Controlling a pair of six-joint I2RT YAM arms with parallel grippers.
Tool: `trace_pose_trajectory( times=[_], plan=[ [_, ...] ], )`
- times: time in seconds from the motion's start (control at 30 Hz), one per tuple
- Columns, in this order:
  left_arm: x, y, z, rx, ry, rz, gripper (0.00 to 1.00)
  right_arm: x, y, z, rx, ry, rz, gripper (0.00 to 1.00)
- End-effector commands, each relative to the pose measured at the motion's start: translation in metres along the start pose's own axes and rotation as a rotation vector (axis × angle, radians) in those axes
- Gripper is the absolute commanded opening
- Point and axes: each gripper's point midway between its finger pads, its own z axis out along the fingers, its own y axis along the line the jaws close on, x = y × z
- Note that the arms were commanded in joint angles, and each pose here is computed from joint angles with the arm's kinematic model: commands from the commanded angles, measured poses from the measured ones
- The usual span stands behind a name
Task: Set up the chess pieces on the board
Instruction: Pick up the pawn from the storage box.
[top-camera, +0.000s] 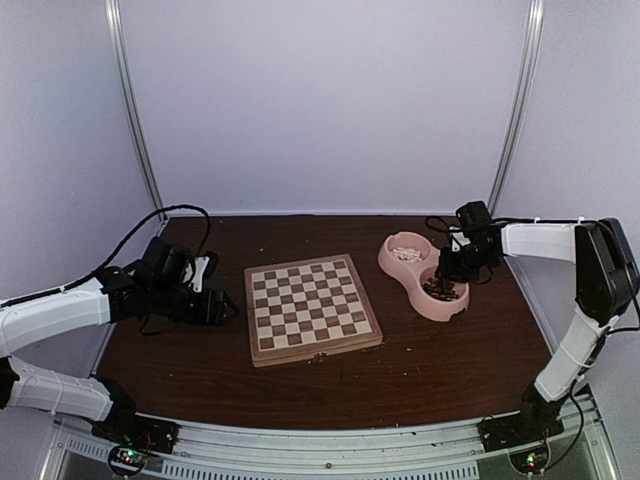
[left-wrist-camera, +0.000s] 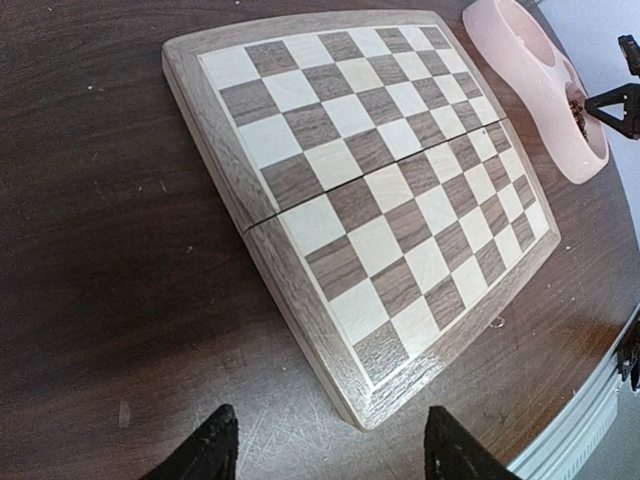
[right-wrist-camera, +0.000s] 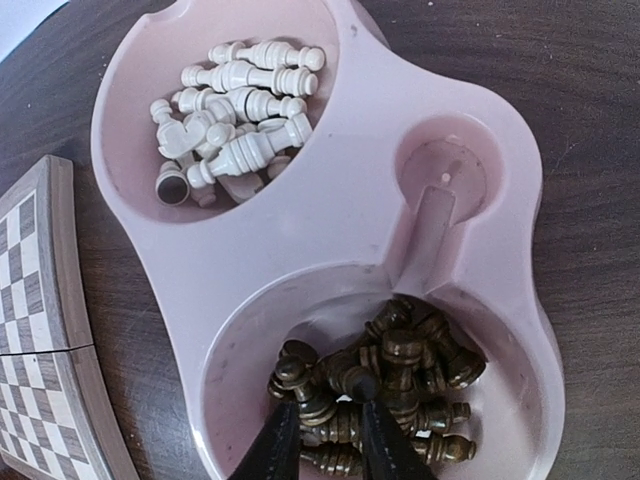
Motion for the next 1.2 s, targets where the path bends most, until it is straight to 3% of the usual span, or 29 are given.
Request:
trace_pose_trajectory(
  times=[0.0, 0.63, 0.9, 1.17],
  plan=[
    [-0.018, -0.012, -0.002, 0.036, -0.041, 0.012, 0.63, -0.015, -0.001, 0.003, -0.006, -0.028, -0.001, 0.24],
    [-0.021, -0.011, -0.001, 0.027, -0.038, 0.016, 0.64, -0.011, -0.002, 0.021, -0.019, 0.022, 0.010, 0.15],
    [-0.021, -0.011, -0.003, 0.022, -0.040, 0.022, 0.64, -0.025, 0.001, -0.003, -0.007, -0.021, -0.041, 0.10],
    [-0.021, -0.010, -0.008, 0.017, -0.051, 0.024, 0.64, -0.036, -0.007, -0.047, 0.113, -0.121, -0.126, 0.10]
  ],
)
